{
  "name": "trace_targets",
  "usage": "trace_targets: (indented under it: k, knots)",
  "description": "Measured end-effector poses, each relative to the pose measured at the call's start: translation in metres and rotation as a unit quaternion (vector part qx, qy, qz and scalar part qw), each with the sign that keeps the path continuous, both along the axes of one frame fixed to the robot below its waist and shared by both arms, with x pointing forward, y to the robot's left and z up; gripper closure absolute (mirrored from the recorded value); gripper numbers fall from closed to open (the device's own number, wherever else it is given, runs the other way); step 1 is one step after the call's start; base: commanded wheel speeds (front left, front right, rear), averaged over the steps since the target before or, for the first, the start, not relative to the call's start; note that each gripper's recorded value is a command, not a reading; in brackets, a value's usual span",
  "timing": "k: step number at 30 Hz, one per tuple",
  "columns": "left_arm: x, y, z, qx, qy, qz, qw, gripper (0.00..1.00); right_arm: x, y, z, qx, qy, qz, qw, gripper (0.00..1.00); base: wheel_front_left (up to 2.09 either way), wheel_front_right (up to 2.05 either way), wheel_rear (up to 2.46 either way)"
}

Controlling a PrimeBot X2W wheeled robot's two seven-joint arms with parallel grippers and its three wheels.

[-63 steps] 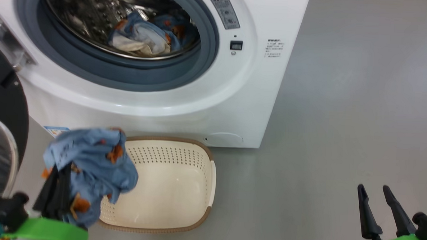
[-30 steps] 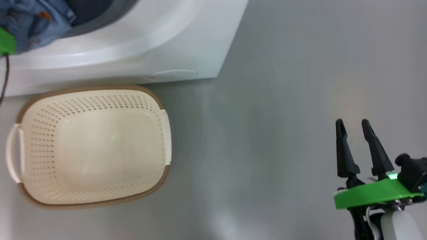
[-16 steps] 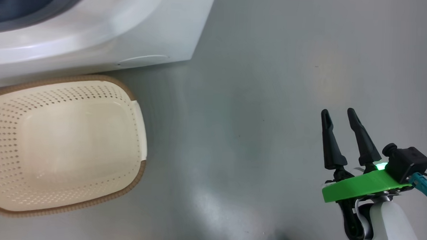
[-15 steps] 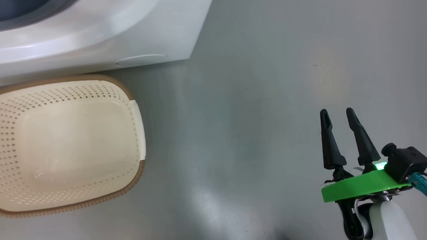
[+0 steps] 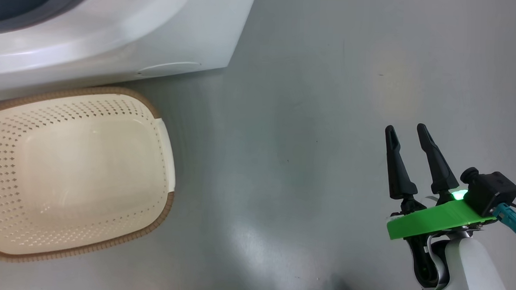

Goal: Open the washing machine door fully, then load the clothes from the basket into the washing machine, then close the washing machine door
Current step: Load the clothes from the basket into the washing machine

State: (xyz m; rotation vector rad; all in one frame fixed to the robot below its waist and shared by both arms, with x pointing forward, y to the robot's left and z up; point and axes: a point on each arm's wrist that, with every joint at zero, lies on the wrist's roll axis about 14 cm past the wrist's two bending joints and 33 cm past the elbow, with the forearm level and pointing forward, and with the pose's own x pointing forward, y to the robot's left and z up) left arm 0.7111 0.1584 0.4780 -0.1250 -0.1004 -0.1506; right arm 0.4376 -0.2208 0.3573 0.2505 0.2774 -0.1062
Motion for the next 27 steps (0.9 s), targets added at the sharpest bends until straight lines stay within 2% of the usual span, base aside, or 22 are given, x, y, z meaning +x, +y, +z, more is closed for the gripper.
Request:
trace_targets:
  k: [14, 27]
  knots:
    - [-0.033, -0.005, -0.015, -0.035, 0.032, -0.001, 0.999, 0.00, 0.006, 0.007, 0.015, 0.006, -0.022, 0.010, 1.000, 0.00, 0.00, 0.00, 0.00]
    - [-0.102, 0.004, -0.035, -0.046, 0.068, 0.003, 0.997, 0.00, 0.002, 0.009, 0.039, 0.001, -0.048, 0.020, 0.999, 0.00, 0.00, 0.00, 0.00]
